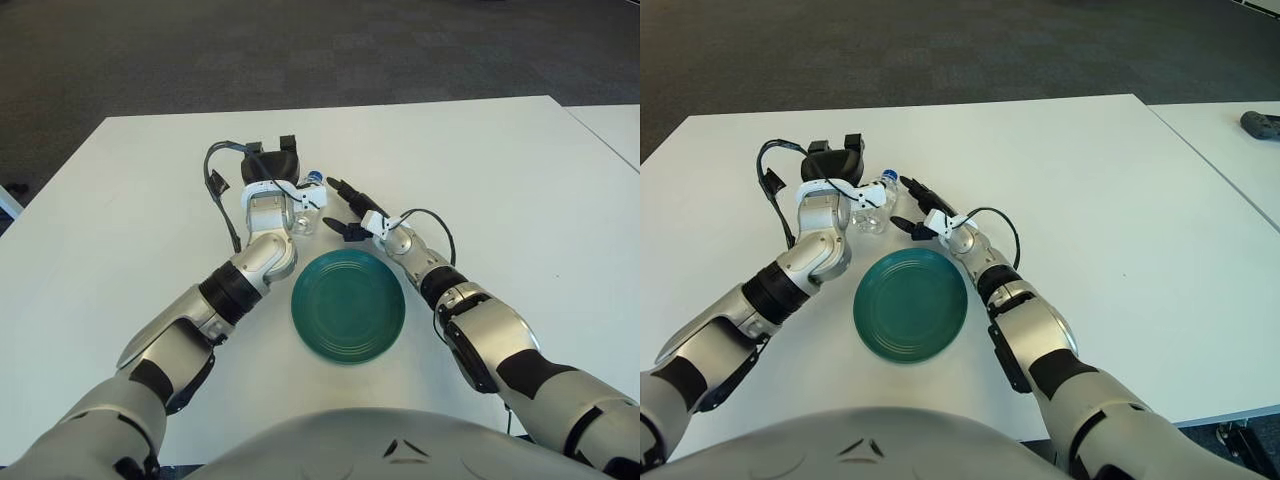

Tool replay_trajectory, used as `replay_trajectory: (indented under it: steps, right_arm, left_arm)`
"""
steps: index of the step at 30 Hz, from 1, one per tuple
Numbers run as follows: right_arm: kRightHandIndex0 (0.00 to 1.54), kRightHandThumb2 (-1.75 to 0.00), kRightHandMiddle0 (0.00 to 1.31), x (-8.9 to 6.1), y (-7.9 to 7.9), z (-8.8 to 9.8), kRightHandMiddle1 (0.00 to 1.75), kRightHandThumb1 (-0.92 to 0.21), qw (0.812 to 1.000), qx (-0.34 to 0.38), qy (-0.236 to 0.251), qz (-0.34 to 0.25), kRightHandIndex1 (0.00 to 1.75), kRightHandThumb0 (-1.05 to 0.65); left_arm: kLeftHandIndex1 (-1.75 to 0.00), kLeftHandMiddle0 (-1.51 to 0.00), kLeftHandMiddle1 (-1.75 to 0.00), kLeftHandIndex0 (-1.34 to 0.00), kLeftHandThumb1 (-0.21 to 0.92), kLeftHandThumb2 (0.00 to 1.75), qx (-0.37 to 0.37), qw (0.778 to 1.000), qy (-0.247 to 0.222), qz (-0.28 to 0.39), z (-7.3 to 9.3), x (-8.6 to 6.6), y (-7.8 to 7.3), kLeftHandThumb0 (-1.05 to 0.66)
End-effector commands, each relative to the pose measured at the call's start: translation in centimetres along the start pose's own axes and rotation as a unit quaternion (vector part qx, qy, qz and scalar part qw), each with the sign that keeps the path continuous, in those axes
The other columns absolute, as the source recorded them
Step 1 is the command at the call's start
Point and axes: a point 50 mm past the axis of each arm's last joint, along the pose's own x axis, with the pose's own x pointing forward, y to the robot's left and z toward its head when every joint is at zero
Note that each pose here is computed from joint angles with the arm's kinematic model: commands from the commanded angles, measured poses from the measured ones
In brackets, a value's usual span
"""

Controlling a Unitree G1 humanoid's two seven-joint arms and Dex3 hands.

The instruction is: Put the bottle into the plate.

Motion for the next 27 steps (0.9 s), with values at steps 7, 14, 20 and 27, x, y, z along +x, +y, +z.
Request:
replay_trajectory:
  steps: [7,14,20,27]
  right_arm:
    - [0.08,-0.67,0.02,-2.3,-3.1,-4.6,0.06,-0.92,0.993,0.048,0.106,-0.028,0.01,-1.05]
    - [0.11,-0.62,0.01,-2.9,-5.1,-5.3,0.11,-0.92,0.986,0.052,0.129,-0.093,0.01,-1.04]
    - [0.16,-0.61,0.00,-4.5,-7.6,-6.5,0.24,-0.92,0.980,0.064,0.131,-0.136,0.02,-1.00]
    - [0.16,-0.58,0.00,-6.3,-10.5,-7.6,0.32,-0.92,0.965,0.104,0.142,-0.193,0.01,-0.97]
  left_arm:
    - [-1.02,-0.09,-0.81,0.00,0.92,0.63,-0.003,1.000,0.003,-0.004,0.1,-0.3,-0.6,-1.05]
    - [-1.01,-0.11,-0.72,0.00,0.92,0.64,-0.006,1.000,-0.002,-0.012,0.3,-0.2,-0.9,-1.05]
    - [-0.99,-0.12,-0.69,0.00,0.92,0.66,-0.012,1.000,-0.007,-0.017,0.3,-0.2,-1.1,-1.05]
    - [-0.89,-0.11,-0.68,0.00,0.92,0.65,-0.022,0.999,-0.011,-0.026,0.4,-0.2,-1.7,-1.05]
